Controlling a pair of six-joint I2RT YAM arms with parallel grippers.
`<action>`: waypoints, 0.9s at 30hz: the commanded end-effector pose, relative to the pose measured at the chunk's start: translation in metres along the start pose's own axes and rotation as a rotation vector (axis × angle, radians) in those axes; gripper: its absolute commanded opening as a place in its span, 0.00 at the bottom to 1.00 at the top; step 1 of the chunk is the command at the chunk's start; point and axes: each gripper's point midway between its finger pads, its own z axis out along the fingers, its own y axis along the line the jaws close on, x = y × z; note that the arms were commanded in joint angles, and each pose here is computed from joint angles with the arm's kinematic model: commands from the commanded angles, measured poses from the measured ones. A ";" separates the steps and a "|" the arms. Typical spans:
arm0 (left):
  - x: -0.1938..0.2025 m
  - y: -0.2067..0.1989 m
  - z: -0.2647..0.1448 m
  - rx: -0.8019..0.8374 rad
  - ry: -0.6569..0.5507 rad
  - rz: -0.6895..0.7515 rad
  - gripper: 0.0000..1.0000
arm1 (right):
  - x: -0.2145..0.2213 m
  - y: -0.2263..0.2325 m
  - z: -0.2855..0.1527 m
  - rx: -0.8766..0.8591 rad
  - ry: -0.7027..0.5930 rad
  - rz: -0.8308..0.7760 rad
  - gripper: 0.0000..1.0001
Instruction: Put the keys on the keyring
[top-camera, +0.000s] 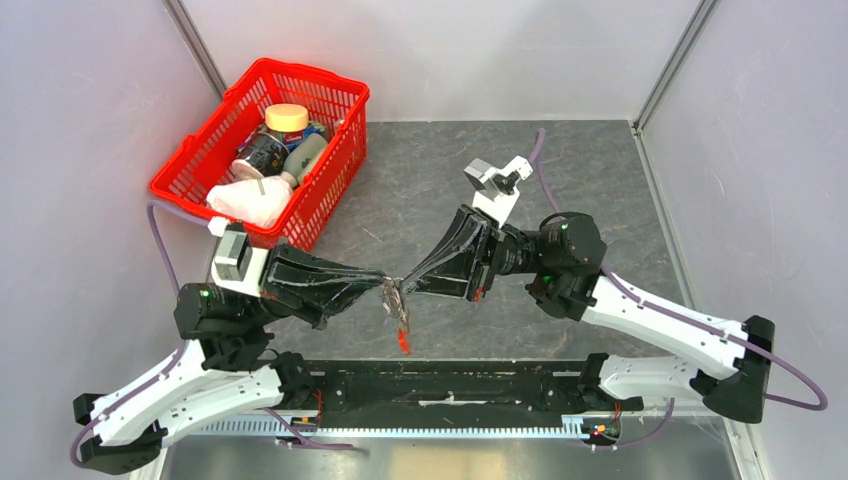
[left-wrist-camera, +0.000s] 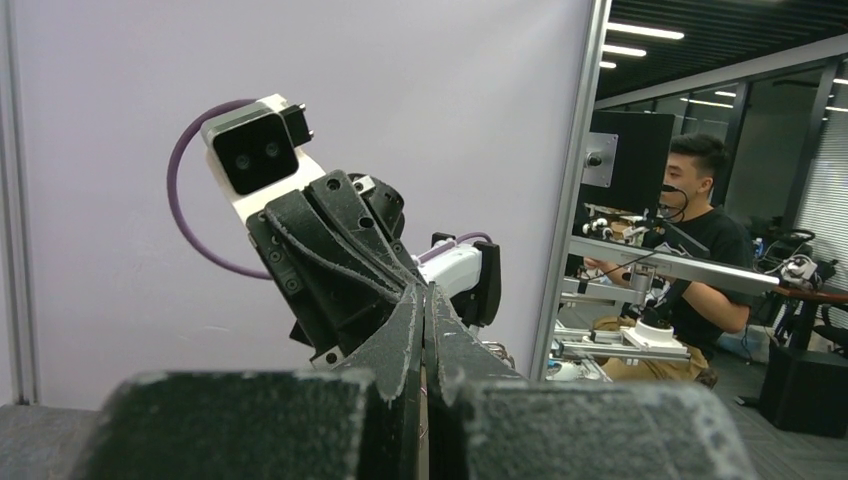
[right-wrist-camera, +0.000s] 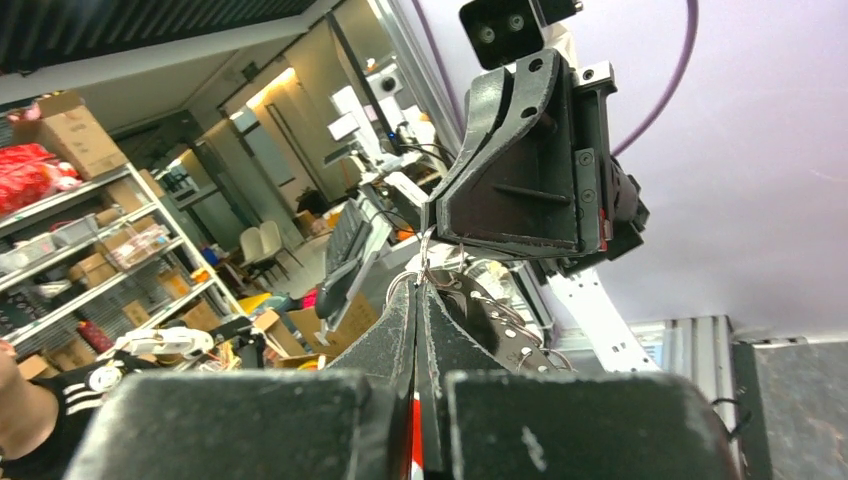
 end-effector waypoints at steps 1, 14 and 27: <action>0.009 0.007 -0.001 -0.029 0.029 0.004 0.02 | -0.017 0.020 -0.005 0.035 -0.011 -0.110 0.00; 0.044 0.036 -0.032 -0.218 0.200 0.014 0.12 | -0.016 -0.004 -0.035 0.323 0.047 -0.193 0.00; 0.061 0.056 -0.060 -0.366 0.263 0.018 0.44 | -0.004 -0.042 -0.056 0.516 0.119 -0.242 0.00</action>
